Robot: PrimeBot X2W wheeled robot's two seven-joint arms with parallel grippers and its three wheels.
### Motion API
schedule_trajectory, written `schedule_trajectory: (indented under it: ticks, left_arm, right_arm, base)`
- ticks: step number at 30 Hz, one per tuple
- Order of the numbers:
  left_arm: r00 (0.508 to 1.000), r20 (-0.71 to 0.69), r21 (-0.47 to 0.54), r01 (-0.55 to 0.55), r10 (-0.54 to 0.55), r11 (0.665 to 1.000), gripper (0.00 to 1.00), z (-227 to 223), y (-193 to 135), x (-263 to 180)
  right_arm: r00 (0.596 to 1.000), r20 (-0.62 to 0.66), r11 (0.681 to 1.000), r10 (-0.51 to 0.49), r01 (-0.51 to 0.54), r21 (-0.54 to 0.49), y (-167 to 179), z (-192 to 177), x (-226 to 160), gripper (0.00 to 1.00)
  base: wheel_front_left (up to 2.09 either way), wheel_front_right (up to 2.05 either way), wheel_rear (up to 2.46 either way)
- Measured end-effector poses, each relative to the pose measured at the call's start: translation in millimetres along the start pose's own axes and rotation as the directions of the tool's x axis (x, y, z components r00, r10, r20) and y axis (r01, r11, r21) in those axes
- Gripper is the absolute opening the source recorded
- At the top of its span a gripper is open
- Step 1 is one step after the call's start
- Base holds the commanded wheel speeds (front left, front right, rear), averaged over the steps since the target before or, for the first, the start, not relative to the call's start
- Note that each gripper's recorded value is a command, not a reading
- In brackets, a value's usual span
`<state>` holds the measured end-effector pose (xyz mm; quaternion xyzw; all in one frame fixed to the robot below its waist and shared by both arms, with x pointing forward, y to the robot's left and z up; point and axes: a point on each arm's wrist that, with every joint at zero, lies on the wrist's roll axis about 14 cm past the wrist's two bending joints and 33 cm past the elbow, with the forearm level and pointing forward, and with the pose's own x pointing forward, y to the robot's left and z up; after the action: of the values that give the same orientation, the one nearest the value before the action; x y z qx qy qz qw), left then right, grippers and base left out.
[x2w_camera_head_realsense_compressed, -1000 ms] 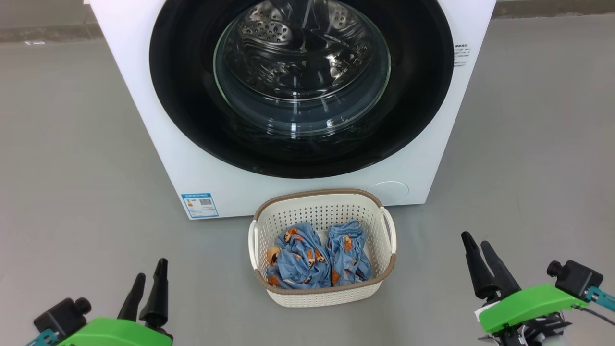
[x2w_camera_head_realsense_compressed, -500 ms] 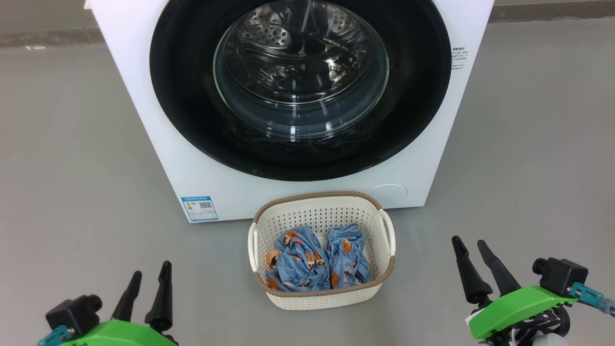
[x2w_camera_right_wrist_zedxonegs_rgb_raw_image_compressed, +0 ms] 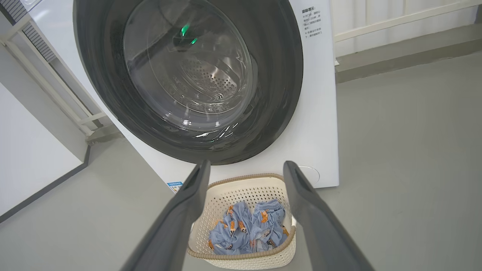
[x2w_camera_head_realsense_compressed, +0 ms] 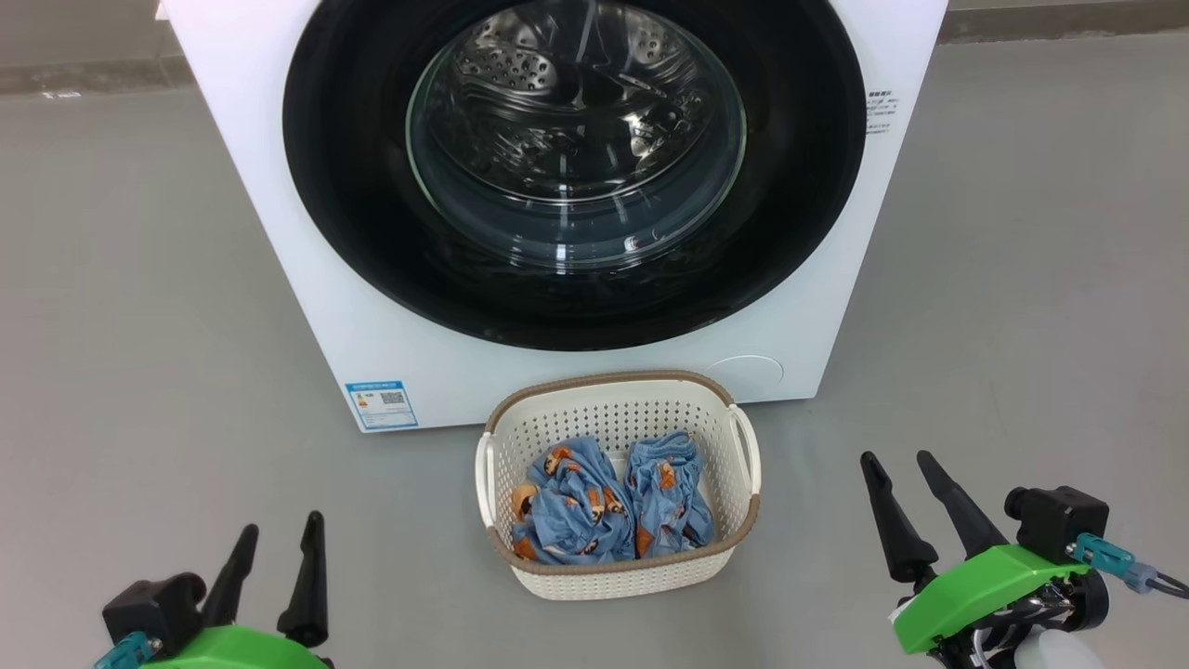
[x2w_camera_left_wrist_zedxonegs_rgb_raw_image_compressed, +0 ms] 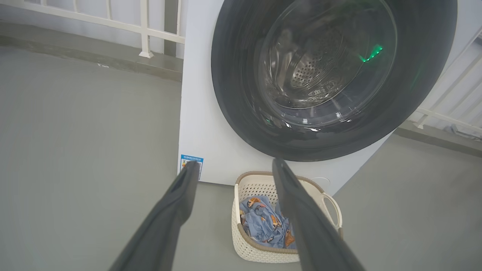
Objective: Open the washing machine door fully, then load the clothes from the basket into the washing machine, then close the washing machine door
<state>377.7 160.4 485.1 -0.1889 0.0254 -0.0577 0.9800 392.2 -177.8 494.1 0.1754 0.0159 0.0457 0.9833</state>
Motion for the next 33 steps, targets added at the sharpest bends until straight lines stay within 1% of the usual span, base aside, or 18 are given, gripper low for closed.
schedule_trajectory:
  ticks: [9, 15, 22, 28, 33]
  left_arm:
    - [1.0, 0.009, 0.114, -0.004, 0.002, 0.994, 1.0, 1.1, 4.7, 0.1]
    - [1.0, 0.018, 0.172, -0.002, -0.001, 0.985, 1.0, 2.0, 4.5, 1.4]
    - [0.999, 0.044, 0.252, 0.001, -0.013, 0.968, 1.0, 9.5, 3.5, 5.2]
    - [0.999, 0.048, 0.318, 0.0, -0.016, 0.948, 1.0, 10.2, 4.8, 4.9]
    - [0.998, 0.053, 0.314, -0.003, -0.015, 0.95, 1.0, 10.7, 3.7, 5.2]
  right_arm:
    - [1.0, 0.011, 0.996, -0.002, 0.003, -0.093, -3.8, 1.2, 0.5, 1.0]
    - [0.999, 0.045, 0.992, -0.009, 0.014, -0.125, -5.4, 9.7, 4.6, 1.0]
    - [0.998, 0.052, 0.984, -0.025, 0.034, -0.173, -11.3, 9.6, 4.1, 1.0]
    - [0.998, 0.056, 0.97, -0.008, 0.021, -0.242, -9.2, 11.4, 6.9, 1.0]
    - [0.998, 0.06, 0.964, 0.004, 0.012, -0.267, -6.6, 14.0, 9.9, 1.0]
  base:
    - [0.0, 0.0, 0.0]
    - [0.0, 0.0, 0.0]
    - [0.0, 0.0, 0.0]
    - [0.0, 0.0, 0.0]
    - [0.0, 0.0, 0.0]
